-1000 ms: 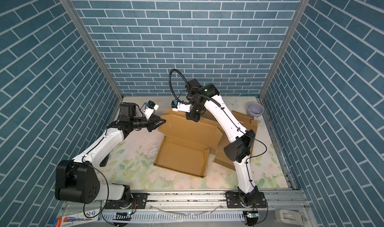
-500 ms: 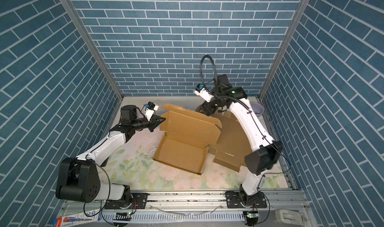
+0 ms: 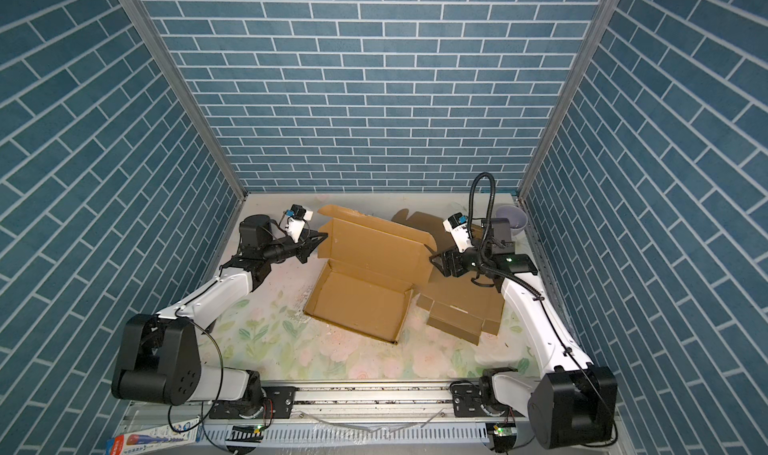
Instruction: Fold the paper box
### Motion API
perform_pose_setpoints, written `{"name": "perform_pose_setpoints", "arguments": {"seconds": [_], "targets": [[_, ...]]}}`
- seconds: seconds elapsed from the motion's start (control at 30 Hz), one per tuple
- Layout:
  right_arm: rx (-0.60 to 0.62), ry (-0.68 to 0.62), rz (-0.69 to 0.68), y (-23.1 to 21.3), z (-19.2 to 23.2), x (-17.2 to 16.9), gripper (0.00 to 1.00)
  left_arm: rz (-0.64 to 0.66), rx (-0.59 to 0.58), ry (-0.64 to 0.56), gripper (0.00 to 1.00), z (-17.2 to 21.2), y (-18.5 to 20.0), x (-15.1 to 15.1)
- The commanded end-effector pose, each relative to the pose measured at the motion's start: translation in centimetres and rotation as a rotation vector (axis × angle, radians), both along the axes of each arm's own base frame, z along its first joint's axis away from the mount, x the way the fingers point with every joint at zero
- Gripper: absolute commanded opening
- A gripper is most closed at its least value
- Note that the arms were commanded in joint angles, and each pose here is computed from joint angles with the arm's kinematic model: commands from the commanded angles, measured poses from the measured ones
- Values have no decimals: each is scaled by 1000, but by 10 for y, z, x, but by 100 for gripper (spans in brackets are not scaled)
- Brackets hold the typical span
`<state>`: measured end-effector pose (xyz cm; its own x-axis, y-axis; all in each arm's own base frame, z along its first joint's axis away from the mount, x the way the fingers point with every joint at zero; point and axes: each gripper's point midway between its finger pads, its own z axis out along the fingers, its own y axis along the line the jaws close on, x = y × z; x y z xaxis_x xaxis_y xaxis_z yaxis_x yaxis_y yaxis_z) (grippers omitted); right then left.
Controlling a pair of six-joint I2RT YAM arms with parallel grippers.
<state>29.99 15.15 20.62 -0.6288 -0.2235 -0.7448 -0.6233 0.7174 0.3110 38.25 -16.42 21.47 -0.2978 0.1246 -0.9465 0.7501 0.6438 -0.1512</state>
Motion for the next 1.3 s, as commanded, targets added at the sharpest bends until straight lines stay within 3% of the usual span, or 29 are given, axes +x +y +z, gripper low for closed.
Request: {"name": "perform_pose_setpoints", "arguments": {"seconds": [0.0, 0.13, 0.3, 0.5, 0.63, 0.83, 1.07, 1.27], "targets": [[80, -43, 15, 13, 2, 10, 71, 19, -4, -9, 0, -1, 4, 4], [83, -19, 76, 29, -7, 15, 61, 38, -19, -2, 0, -1, 5, 7], [94, -10, 99, 42, -11, 17, 27, 82, -38, -7, 0, 2, 9, 9], [136, -122, 36, 58, 7, 32, 1, 155, -66, -34, 0, 9, 16, 10], [99, -242, -106, 61, 30, 60, 0, 267, -126, -113, 0, 27, 29, 17], [140, -382, -389, 61, 49, 103, 0, 354, -128, -190, 0, 17, 20, 20], [138, -471, -487, 83, 32, 98, 0, 470, -131, -208, 0, -15, 10, 25], [148, -496, -515, 92, 7, 81, 0, 461, -131, -187, 0, -35, -3, 17]]}}
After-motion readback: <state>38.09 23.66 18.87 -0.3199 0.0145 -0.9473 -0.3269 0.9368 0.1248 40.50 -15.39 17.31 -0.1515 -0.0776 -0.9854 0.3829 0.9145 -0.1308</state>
